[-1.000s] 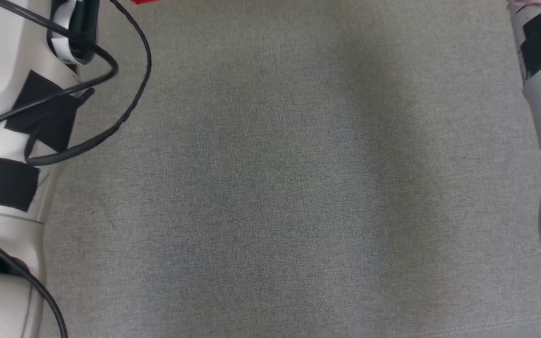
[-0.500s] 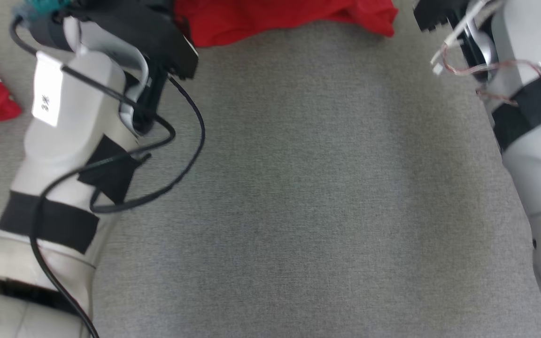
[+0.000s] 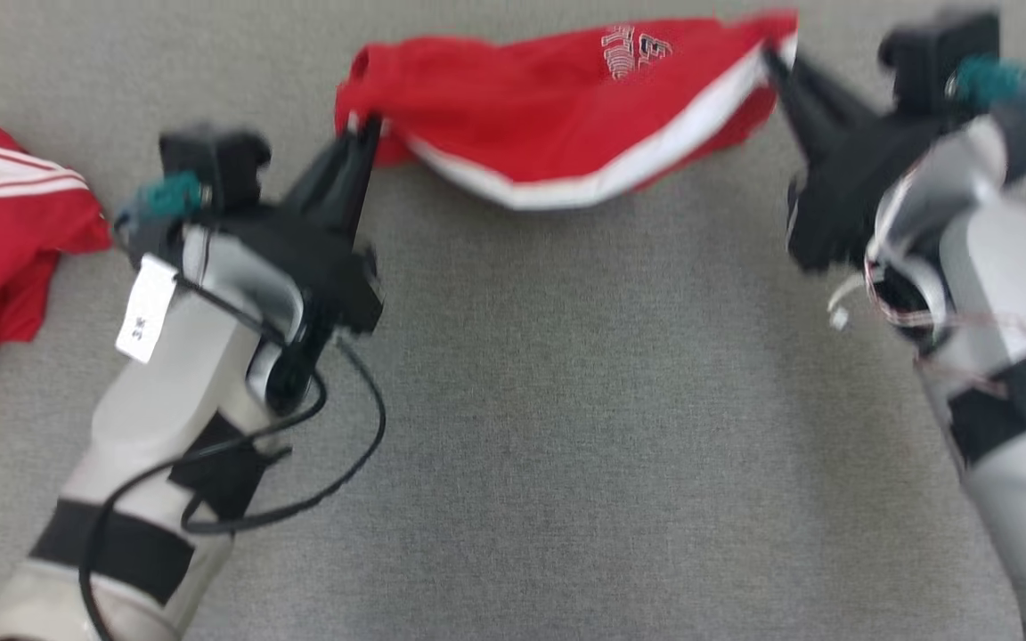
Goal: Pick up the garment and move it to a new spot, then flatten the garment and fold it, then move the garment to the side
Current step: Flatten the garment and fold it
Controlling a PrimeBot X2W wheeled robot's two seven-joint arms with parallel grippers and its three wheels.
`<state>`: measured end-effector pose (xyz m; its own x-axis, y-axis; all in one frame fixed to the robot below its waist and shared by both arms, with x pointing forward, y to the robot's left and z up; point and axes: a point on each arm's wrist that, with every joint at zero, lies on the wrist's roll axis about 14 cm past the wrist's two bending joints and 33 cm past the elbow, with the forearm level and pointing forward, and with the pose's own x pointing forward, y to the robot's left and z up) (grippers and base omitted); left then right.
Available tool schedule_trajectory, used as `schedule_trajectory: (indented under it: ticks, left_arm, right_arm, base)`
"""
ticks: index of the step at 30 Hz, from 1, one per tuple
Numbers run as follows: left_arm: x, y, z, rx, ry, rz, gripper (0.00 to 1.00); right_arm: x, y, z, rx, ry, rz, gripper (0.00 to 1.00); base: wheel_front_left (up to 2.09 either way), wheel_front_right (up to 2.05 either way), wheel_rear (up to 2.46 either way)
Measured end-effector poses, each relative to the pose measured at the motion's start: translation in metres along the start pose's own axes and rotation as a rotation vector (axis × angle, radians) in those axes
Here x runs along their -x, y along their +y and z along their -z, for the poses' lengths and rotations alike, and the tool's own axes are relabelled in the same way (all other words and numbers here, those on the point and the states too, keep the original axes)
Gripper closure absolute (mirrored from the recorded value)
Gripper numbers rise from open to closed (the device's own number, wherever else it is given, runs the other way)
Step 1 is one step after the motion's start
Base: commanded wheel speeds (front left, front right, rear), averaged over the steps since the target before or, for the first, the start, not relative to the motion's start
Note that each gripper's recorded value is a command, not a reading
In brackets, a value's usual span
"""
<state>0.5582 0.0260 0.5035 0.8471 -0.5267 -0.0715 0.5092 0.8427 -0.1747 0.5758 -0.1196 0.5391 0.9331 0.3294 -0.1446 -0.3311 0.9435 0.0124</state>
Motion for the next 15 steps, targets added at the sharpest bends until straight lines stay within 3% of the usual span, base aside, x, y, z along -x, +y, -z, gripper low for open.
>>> schedule_trajectory:
  ticks: [7,10,15]
  left_arm:
    - [0.043,0.005,0.048,0.068,0.187,-0.055,1.00]
    - [0.062,0.010,0.066,0.076,0.255,-0.085,1.00]
    - [0.087,0.004,0.088,0.094,0.350,-0.117,1.00]
  right_arm:
    - [0.067,0.002,0.064,-0.088,0.250,0.023,1.00]
    - [0.087,0.022,0.078,-0.138,0.321,-0.019,1.00]
    - [0.118,0.039,0.090,-0.128,0.439,-0.060,1.00]
  base:
    - [0.00,0.00,0.00]
    - [0.00,0.00,0.00]
    - [0.00,0.00,0.00]
